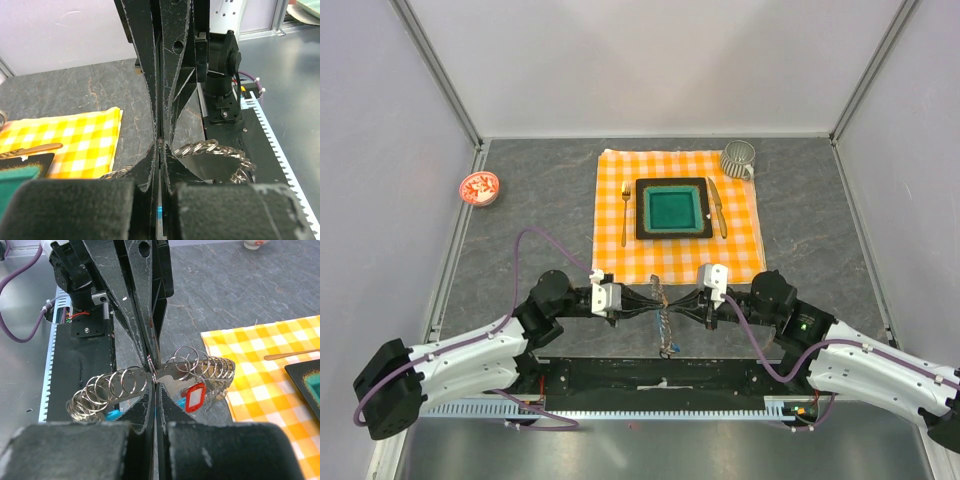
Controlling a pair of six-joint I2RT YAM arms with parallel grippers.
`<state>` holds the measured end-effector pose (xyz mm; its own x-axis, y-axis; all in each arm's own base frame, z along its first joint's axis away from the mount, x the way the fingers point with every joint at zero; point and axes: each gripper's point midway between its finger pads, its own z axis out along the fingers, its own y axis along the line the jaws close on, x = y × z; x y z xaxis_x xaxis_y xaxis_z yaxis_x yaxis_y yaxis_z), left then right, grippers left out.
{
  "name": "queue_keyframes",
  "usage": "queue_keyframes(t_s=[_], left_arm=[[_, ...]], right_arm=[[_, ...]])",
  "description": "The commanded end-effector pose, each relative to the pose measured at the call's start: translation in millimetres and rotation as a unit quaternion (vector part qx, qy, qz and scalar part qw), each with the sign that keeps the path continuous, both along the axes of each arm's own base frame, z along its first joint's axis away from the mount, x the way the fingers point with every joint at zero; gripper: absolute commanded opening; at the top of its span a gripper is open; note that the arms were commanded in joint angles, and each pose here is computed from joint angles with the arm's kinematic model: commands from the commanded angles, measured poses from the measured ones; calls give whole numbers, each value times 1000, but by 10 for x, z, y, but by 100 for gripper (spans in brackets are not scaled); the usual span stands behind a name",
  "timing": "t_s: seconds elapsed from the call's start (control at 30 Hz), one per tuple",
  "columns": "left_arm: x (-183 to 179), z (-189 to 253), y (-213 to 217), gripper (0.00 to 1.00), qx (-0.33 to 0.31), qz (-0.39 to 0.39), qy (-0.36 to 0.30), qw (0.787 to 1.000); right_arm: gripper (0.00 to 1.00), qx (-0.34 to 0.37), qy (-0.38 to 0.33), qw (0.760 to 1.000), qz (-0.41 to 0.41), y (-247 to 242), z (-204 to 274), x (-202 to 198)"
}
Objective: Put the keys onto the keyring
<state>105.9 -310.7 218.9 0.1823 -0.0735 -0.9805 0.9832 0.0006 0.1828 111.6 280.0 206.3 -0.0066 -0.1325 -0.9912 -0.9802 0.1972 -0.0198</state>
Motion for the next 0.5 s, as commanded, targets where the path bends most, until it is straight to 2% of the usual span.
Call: queue_keyframes(t_s=[0.0, 0.47], left_arm=[[-46, 529, 44, 2, -88, -2, -72, 994], [-132, 706, 7, 2, -128, -33, -93, 987]], right_arm=[[0, 10, -2, 1000, -1, 56, 121, 28], [0, 5, 40, 999, 24, 188, -43, -20]])
